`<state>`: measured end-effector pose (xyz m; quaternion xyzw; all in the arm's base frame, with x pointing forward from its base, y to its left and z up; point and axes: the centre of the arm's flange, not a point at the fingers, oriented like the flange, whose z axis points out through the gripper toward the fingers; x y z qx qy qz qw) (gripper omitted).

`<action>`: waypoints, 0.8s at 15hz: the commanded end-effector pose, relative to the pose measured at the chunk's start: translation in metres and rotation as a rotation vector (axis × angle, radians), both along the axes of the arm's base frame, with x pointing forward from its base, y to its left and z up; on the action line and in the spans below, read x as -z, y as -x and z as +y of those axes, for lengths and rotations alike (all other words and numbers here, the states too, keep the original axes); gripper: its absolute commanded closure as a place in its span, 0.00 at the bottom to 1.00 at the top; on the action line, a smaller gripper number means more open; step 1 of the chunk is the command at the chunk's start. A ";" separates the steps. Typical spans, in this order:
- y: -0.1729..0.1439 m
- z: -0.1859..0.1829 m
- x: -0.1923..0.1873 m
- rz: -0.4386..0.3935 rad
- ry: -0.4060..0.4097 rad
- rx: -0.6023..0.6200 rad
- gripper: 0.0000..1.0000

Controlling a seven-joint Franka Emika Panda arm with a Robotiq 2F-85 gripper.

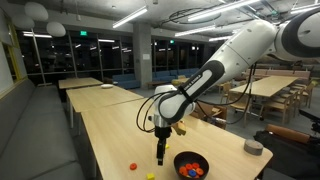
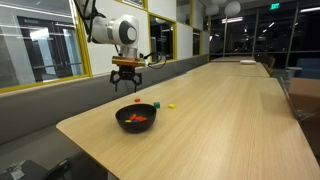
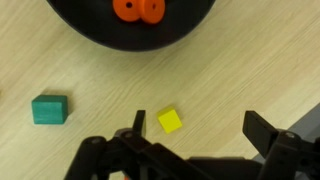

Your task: Put the orange rings in the black bowl

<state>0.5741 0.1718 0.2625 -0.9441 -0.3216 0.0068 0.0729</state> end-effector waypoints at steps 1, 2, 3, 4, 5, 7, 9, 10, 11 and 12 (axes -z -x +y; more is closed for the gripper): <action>-0.024 0.025 0.013 -0.056 -0.068 -0.013 0.00; -0.029 0.031 0.017 -0.070 -0.072 -0.017 0.00; -0.032 0.035 0.020 -0.079 -0.078 -0.024 0.00; -0.038 0.040 0.024 -0.090 -0.083 -0.026 0.00; -0.043 0.046 0.029 -0.111 -0.075 -0.036 0.00; -0.056 0.055 0.038 -0.138 -0.071 -0.053 0.00; -0.065 0.062 0.047 -0.149 -0.075 -0.072 0.00; -0.069 0.064 0.053 -0.148 -0.074 -0.080 0.00; -0.073 0.066 0.059 -0.147 -0.075 -0.087 0.00; -0.078 0.067 0.065 -0.146 -0.073 -0.092 0.00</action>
